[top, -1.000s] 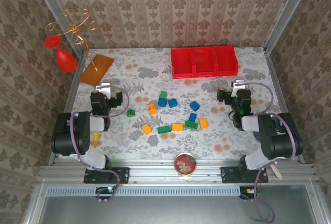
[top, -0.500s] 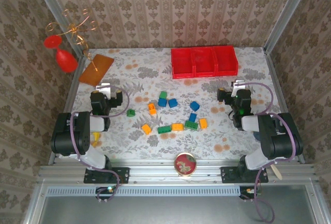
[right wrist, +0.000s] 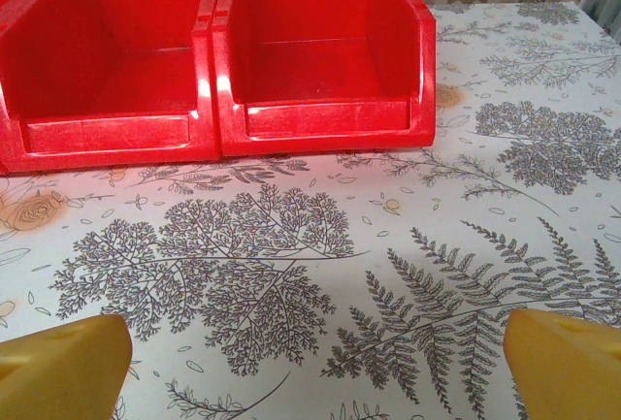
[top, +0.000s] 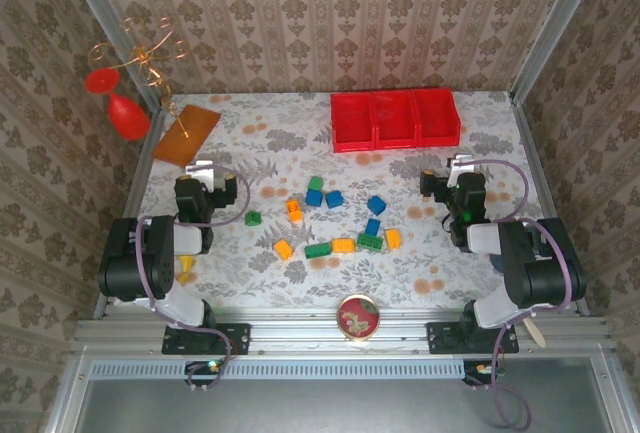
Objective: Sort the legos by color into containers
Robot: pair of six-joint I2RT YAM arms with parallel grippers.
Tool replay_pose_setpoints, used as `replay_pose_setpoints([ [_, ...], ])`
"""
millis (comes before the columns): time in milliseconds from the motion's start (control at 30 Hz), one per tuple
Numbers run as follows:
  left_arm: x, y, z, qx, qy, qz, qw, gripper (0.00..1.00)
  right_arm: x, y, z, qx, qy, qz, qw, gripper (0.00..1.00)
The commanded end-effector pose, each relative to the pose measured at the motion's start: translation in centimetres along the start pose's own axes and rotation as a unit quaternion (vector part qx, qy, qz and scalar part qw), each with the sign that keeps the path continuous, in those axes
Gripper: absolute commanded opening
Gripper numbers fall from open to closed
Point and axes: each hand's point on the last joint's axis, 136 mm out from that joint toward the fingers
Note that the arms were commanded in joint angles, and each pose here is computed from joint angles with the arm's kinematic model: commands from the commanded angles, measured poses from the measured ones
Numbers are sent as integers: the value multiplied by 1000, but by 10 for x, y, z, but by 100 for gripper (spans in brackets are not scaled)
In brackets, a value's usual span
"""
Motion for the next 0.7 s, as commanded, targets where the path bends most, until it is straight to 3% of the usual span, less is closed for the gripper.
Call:
replay_pose_setpoints([
  [0, 5, 5, -1, -5, -1, -10, 1000, 100, 2, 2, 0, -6, -5, -8, 1000, 100],
  [333, 16, 13, 1, -2, 6, -39, 999, 100, 5, 9, -1, -7, -4, -9, 1000, 100],
  [667, 29, 30, -4, -18, 13, -41, 999, 100, 26, 44, -16, -15, -28, 10, 999, 100],
])
Point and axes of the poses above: each hand's point on the last joint's axis, 136 mm out from that joint toward the fingers, its own x axis back along the fingers, its own z axis along the line the jaws close on, y = z × x, and after that the axes turned 8 degrees about x, right-handed
